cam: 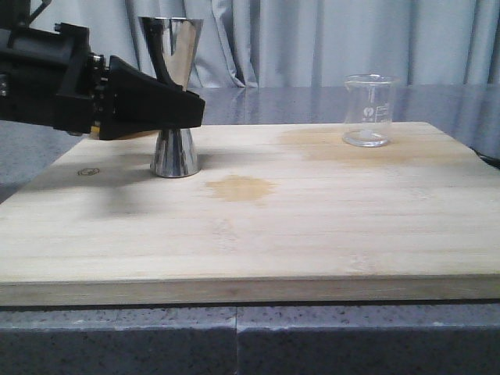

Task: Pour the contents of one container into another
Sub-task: 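Lower the filled steel jigger onto the board with the left gripper, then open the left gripper and withdraw it upward from the jigger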

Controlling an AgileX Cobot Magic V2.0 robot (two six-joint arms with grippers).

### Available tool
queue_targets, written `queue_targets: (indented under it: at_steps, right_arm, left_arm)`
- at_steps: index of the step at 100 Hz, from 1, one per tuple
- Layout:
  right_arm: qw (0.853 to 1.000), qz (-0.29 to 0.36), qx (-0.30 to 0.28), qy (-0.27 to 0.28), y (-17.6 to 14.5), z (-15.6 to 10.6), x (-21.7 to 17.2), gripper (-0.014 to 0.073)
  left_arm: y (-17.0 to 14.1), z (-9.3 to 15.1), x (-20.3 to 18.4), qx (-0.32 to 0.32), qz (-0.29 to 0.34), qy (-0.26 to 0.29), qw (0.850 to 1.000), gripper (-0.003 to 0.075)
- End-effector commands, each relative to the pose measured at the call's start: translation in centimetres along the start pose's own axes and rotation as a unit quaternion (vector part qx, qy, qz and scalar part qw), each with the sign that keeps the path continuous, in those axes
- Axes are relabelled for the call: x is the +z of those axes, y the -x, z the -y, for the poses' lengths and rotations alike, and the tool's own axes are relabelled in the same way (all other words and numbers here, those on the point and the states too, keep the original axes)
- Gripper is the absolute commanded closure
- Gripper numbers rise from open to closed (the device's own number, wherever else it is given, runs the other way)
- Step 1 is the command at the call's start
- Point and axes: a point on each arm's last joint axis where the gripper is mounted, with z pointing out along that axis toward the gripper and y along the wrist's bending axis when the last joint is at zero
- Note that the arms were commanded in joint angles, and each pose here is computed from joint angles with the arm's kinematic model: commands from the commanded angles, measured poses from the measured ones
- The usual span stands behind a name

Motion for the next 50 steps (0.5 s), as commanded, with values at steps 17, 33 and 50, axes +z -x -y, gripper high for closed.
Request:
queue_targets:
  at_steps: [17, 33, 50]
  right_arm:
    - [0.999, 0.048, -0.005, -0.004, 1.78, 0.21, 0.06, 0.0067]
    - [0.999, 0.048, -0.005, -0.004, 1.78, 0.21, 0.06, 0.0067]
    - [0.999, 0.048, -0.005, -0.004, 1.78, 0.21, 0.06, 0.0067]
  left_arm:
    - [2.47, 0.18, -0.31, 0.007, 0.079, -0.012, 0.997, 0.0739]
    - [2.47, 0.18, -0.31, 0.007, 0.079, -0.012, 0.997, 0.0739]
    - [2.47, 0.18, -0.31, 0.007, 0.079, -0.012, 0.997, 0.0739]
